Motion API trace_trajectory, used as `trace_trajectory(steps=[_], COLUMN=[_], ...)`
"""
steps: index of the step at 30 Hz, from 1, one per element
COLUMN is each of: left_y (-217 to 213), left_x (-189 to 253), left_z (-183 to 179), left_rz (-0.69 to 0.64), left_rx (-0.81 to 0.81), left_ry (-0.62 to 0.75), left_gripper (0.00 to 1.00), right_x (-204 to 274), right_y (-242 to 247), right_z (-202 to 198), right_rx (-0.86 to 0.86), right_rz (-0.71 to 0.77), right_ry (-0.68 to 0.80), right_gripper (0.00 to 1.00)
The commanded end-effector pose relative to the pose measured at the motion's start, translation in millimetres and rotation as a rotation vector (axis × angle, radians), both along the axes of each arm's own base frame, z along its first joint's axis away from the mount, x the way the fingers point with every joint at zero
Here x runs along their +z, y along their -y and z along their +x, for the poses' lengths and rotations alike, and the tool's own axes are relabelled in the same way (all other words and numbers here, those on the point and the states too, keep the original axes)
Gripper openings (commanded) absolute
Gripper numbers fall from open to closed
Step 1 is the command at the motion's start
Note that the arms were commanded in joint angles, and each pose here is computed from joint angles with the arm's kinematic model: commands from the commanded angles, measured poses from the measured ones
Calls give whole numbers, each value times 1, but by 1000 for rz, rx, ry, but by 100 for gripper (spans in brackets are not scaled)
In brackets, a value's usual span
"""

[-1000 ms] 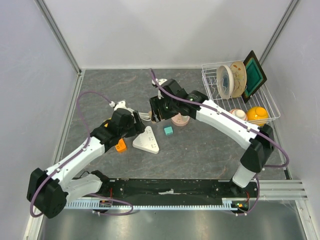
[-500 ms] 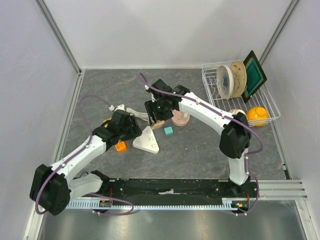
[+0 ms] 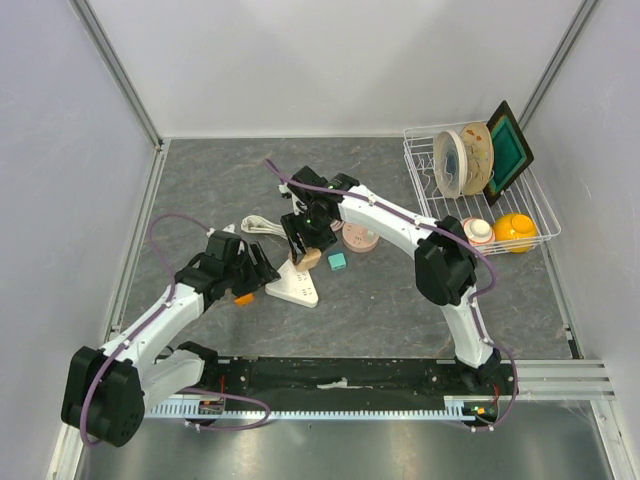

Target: Insert the plug

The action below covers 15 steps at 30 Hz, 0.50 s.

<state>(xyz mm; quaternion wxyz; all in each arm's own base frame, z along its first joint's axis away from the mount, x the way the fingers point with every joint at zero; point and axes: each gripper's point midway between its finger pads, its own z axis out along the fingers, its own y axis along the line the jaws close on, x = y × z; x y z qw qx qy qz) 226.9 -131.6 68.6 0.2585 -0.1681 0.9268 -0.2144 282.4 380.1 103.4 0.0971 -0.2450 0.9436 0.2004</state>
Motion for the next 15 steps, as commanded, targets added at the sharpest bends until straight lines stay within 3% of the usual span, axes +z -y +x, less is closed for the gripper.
trace_trajectory(steps=[1, 15], left_y=[6, 8], left_x=[5, -10], left_z=[4, 7], left_rz=[-47, -38], left_rx=[5, -5], left_ry=[22, -11], left_gripper=[78, 66], right_x=[12, 2], right_y=[-12, -12], right_z=[-2, 19], right_rx=[49, 1], right_rz=[57, 68], right_ry=[-10, -12], right_gripper=[0, 0])
